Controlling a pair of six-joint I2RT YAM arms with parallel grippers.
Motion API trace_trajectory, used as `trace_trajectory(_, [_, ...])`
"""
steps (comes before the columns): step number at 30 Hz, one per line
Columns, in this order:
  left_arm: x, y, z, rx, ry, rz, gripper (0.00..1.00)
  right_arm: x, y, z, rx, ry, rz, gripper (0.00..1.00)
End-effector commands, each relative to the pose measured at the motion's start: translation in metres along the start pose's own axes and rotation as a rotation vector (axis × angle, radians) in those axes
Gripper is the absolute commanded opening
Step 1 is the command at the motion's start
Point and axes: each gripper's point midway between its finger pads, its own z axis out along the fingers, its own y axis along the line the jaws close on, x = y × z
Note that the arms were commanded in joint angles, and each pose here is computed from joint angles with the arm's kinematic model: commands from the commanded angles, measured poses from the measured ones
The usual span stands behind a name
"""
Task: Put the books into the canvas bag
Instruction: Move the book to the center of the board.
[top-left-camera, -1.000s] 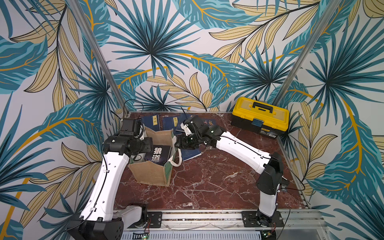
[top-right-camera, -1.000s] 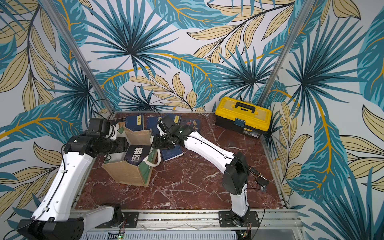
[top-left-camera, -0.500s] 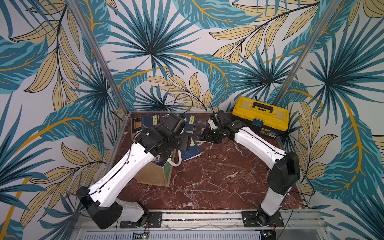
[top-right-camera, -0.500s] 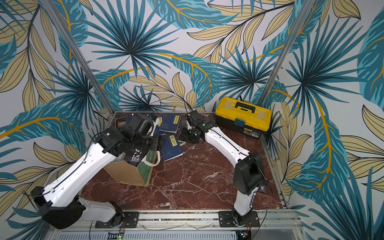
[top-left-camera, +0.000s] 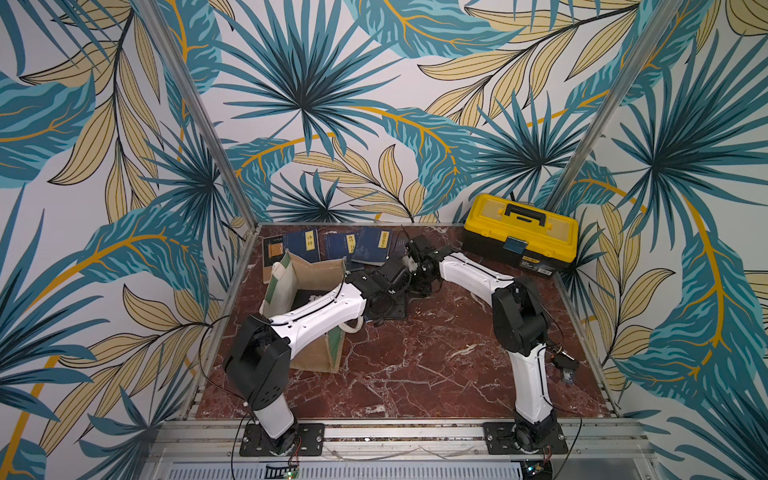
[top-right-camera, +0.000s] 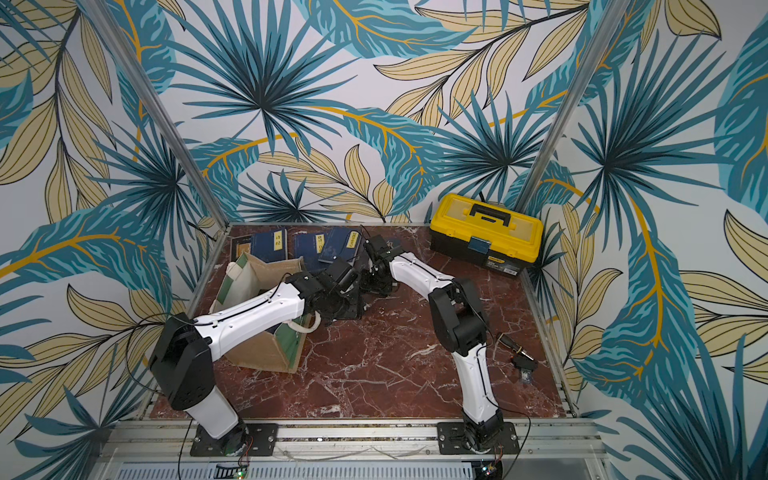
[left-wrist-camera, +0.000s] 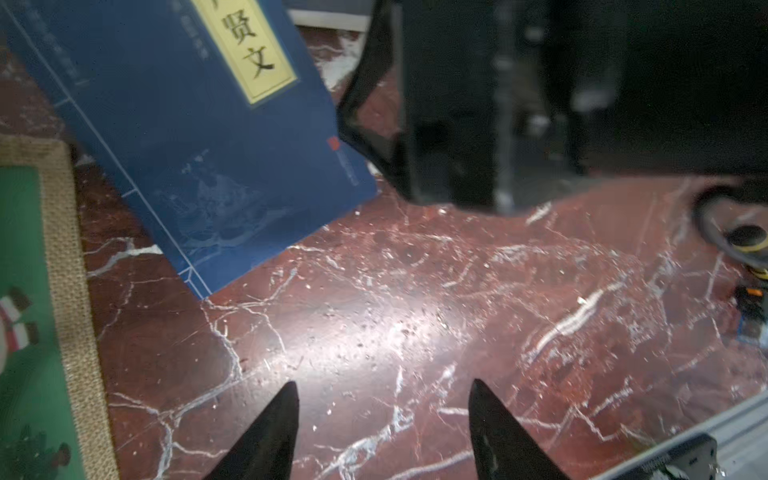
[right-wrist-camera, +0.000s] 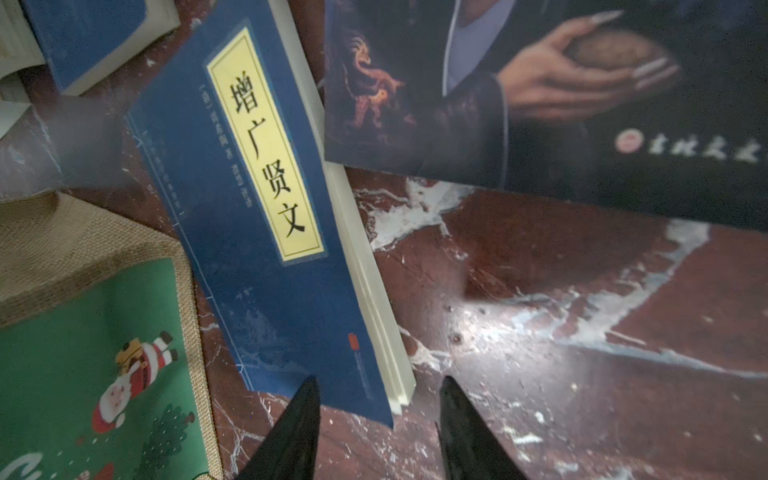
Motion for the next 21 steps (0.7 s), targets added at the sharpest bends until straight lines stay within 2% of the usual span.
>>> trace_trajectory(1, [-0.013, 0.012, 0.017, 0.013, -0.029, -0.075, 0.65, -0.003, 0.006, 0.007, -0.026, 0.011, -0.026, 0.48])
trace_trajectory(7, [-0.02, 0.041, 0.05, -0.02, -0.027, -0.158, 0.65, 0.003, 0.006, 0.021, -0.041, 0.045, -0.019, 0.48])
trace_trajectory(15, [-0.033, 0.073, 0.078, -0.09, -0.094, -0.301, 0.66, 0.014, 0.005, 0.032, -0.065, 0.095, 0.002, 0.48])
trace_trajectory(21, [-0.024, 0.073, 0.096, -0.051, -0.039, -0.299, 0.66, 0.024, 0.014, 0.036, -0.134, 0.149, 0.031, 0.44])
